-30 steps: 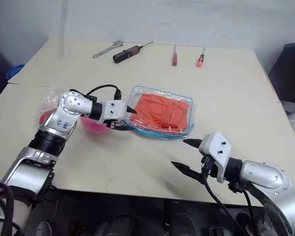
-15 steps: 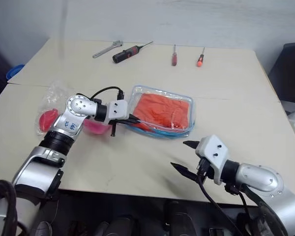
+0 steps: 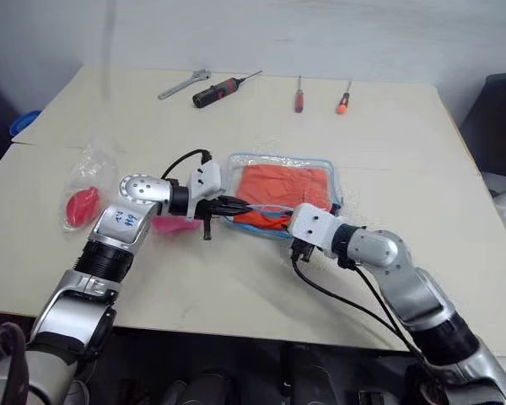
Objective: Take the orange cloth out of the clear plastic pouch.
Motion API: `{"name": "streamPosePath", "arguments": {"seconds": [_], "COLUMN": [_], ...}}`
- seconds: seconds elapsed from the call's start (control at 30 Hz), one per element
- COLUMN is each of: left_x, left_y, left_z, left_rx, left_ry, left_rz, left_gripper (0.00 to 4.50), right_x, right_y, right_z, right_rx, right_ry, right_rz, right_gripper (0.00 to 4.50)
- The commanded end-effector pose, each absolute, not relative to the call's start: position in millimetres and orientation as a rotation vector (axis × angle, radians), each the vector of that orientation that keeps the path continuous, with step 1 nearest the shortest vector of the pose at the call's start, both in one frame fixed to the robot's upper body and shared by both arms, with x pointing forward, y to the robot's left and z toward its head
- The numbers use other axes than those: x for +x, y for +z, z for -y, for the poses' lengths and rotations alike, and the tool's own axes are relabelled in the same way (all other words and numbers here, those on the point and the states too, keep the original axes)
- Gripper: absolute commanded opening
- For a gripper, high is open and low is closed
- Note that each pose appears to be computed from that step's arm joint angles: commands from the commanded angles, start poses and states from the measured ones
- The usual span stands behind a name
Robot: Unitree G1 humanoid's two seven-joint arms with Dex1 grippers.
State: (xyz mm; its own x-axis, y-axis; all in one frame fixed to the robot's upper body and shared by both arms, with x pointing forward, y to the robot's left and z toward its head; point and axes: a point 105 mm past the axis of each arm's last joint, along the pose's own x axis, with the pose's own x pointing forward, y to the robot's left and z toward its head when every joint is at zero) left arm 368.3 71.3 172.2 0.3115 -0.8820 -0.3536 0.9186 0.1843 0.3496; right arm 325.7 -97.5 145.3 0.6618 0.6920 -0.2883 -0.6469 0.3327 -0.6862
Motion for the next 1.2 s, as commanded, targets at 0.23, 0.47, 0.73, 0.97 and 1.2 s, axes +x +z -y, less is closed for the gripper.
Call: {"name": "streamPosePath", "arguments": {"seconds": [0.23, 0.47, 0.73, 0.97, 1.2], "left_x": [363, 355, 350, 350, 353], "left_y": [202, 205, 196, 180, 186], "left_z": [-60, -56, -56, -59, -62], "left_rx": [0.537, 0.526, 0.552, 0.616, 0.617], "left_ry": [-1.266, -1.284, -1.289, -1.279, -1.259], "left_rz": [0.044, 0.058, 0.05, 0.044, 0.059], "left_gripper": [0.0, 0.0, 0.0, 0.0, 0.0], "right_x": [346, 348, 356, 365, 374], "right_y": [145, 136, 141, 131, 118], "right_z": [87, 85, 78, 87, 92], "right_rx": [-0.984, -1.002, -0.886, -0.952, -0.999], "right_ry": [0.841, 0.862, 0.879, 0.869, 0.863], "right_rz": [0.149, 0.134, 0.12, 0.065, 0.017], "right_gripper": [2.3, 3.32, 3.32, 3.32, 2.74]}}
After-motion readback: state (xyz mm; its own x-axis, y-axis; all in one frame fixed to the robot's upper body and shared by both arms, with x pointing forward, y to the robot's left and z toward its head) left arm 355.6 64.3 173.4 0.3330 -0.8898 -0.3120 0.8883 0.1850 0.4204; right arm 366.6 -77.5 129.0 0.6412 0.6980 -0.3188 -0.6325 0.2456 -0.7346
